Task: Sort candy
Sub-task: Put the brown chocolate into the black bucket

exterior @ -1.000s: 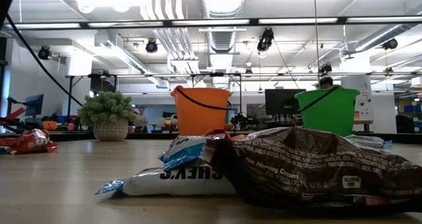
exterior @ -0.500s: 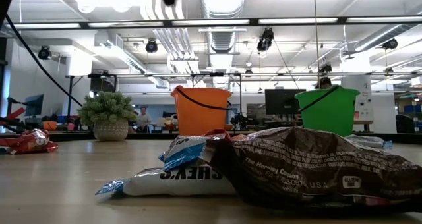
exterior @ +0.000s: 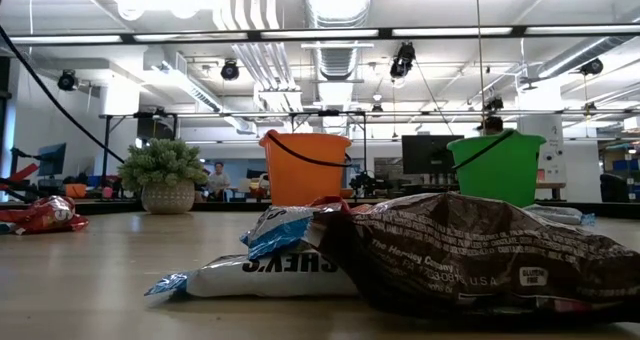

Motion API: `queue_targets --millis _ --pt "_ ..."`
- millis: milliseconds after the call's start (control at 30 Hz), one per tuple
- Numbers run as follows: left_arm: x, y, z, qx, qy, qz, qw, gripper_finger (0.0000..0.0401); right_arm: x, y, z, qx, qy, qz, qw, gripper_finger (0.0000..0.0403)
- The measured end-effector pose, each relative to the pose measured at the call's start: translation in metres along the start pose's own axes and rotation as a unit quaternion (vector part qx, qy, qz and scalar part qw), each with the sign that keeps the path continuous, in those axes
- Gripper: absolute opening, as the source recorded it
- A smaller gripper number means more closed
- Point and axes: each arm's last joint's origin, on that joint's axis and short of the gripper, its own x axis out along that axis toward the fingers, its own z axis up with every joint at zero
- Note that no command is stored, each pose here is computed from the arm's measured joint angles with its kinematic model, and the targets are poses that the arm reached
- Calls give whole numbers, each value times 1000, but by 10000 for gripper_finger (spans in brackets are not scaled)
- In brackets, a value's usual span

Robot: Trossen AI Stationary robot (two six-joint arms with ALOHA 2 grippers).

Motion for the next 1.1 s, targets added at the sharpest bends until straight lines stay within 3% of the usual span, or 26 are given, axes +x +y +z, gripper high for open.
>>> queue_targets --millis 467,733,1100 --pt "-38 6 -26 48 -25 -11 998 220 75 57 3 -9 10 25 1000 196" --pt "-55 19 -50 32 -32 -14 999 220 110 85 1 -39 15 45 998 196" --pt "-56 32 -85 -13 -10 -9 1000 220 152 98 4 -63 57 45 995 196"
